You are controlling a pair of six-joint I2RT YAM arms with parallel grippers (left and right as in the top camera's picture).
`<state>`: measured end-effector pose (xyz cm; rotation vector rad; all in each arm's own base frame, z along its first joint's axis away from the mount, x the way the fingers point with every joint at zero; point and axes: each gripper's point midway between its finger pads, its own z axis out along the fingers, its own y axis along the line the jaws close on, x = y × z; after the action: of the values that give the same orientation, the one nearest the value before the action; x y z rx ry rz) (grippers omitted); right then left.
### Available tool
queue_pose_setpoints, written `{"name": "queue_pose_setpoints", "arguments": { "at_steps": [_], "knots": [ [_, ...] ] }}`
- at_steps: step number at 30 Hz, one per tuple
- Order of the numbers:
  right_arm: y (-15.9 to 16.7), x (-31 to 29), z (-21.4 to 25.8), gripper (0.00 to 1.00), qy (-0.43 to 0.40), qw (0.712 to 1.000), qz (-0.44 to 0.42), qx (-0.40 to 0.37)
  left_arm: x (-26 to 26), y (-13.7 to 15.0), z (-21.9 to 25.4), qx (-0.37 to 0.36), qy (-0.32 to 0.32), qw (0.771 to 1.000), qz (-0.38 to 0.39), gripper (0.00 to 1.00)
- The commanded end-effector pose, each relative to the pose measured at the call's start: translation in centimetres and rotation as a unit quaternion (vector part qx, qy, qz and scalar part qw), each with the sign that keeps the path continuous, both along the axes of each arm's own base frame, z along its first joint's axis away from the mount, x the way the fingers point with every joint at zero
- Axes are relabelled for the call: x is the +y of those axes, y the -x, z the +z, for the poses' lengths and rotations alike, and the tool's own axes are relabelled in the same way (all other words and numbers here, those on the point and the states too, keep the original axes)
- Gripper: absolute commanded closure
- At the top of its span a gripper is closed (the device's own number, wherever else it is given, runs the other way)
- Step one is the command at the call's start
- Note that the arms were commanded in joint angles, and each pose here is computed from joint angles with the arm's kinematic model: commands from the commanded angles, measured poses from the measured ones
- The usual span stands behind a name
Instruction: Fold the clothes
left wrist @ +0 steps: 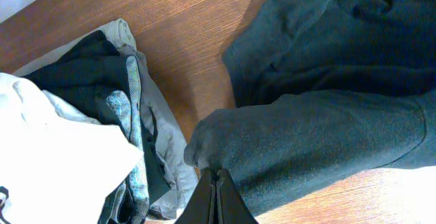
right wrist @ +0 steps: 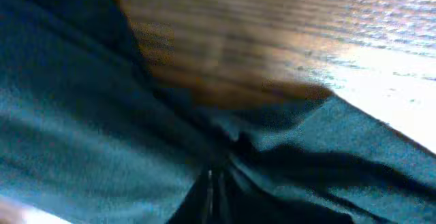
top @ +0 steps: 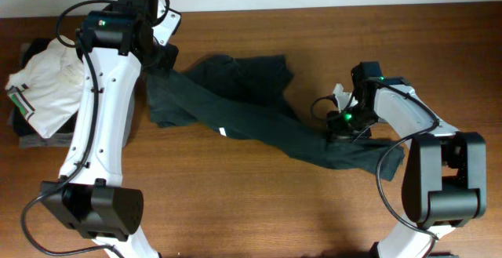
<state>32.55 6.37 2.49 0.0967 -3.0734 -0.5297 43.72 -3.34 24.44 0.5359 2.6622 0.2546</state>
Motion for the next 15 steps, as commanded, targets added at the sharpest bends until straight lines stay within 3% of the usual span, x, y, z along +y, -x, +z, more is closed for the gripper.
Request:
{"name": "queue_pose_setpoints", "arguments": {
  "at_steps": [1,4,6,9,10,11,13,14,15],
  "knots": [
    [-2.5,-1.7,4.4,0.96,0.009,0.998,-0.020,-0.058,0.3,0.2,1.6,-0.023,0.004,1.000,-0.001,0.99],
    [-7.5,-6.8,16.4,0.96,0.043,0.970,-0.079,-0.225,0.2,0.0,2.1,-0.034,0.006,0.999,-0.002,0.99],
    [-8.0,-7.7,19.0,0.96,0.047,0.961,-0.091,-0.256,0.2,0.0,2.7,-0.045,0.007,0.999,-0.001,0.99],
    [-2.1,-3.5,13.0,0.96,0.031,0.993,-0.041,-0.109,0.2,0.2,2.7,-0.042,0.007,0.999,-0.002,0.99],
    [-0.2,-1.5,10.9,0.91,0.024,0.997,-0.013,-0.075,0.2,0.2,2.7,-0.042,0.007,0.999,-0.002,0.99],
    [1.2,-0.4,9.3,0.77,0.036,0.998,0.014,-0.053,0.3,0.2,2.7,-0.042,0.007,0.999,-0.002,0.99],
    [0.1,-1.3,8.4,0.68,0.073,0.994,0.006,-0.078,0.3,0.2,2.7,-0.042,0.005,0.999,-0.003,0.99],
    [-2.2,-3.4,8.9,0.55,0.075,0.990,-0.052,-0.110,0.8,0.2,2.8,-0.044,-0.007,0.999,0.003,0.99],
    [-2.9,-4.4,8.9,0.51,0.076,0.988,-0.067,-0.121,0.8,0.2,2.8,-0.044,-0.009,0.999,0.004,0.99]
  ]
}}
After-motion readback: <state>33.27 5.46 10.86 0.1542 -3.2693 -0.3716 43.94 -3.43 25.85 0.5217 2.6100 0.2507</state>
